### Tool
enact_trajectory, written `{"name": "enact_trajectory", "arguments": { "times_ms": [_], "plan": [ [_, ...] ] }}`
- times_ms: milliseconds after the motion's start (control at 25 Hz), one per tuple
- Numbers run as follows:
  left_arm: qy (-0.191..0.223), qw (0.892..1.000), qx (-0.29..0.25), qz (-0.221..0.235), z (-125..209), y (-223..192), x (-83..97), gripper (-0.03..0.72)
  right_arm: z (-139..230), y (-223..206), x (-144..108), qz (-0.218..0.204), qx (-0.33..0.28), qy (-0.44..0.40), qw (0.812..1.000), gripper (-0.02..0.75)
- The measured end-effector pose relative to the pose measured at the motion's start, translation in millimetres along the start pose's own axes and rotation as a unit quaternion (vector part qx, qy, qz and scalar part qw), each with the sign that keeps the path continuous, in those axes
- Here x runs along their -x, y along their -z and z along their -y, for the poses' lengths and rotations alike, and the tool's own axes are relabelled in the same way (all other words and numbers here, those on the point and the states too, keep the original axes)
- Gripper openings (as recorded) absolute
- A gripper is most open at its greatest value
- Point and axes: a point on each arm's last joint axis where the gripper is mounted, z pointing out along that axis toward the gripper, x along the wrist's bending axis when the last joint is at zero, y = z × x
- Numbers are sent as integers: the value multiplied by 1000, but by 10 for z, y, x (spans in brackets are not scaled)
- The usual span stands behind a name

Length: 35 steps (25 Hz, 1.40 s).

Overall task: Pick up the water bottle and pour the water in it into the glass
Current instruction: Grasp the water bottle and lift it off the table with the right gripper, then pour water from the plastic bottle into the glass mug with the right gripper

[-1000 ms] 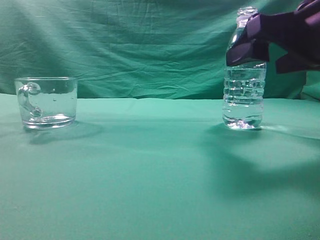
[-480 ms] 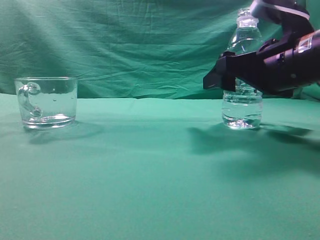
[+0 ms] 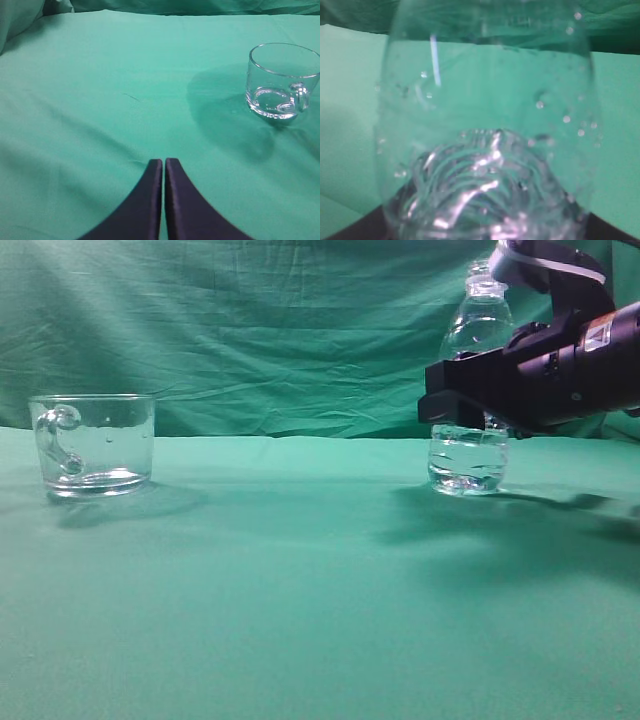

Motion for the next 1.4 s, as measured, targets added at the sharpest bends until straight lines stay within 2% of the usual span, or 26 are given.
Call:
{"name": "enact_trajectory", "arguments": {
  "times_ms": [80,120,160,200,240,440,480,640,760,1000,1120,1400],
  "plan": [
    [0,1000,0,0,0,0,0,0,2,0,-2,-1,-1,2,1000,420],
    [0,1000,0,0,0,0,0,0,4,0,-2,-1,-2,1,1000,370],
    [0,1000,0,0,0,0,0,0,6,0,-1,-1,-3,1,1000,352],
    [0,1000,0,0,0,0,0,0,8,0,-2,-1,-4,2,1000,365],
    [0,1000,0,0,0,0,0,0,9,0,-2,-1,-5,4,1000,306],
    [0,1000,0,0,0,0,0,0,13,1,-20,-11,-7,17,1000,295],
    [0,1000,0,0,0,0,0,0,18,1,-28,-16,-10,20,1000,254],
    [0,1000,0,0,0,0,0,0,-110,64,-95,-45,-33,42,998,269],
    [0,1000,0,0,0,0,0,0,-385,153,-151,-49,-40,58,996,269],
    [0,1000,0,0,0,0,0,0,-1023,216,-296,-13,-109,130,985,269],
    [0,1000,0,0,0,0,0,0,-1203,161,-414,0,-152,163,975,269],
    [0,1000,0,0,0,0,0,0,-1475,-103,-805,-13,-173,263,949,269]
  ]
}}
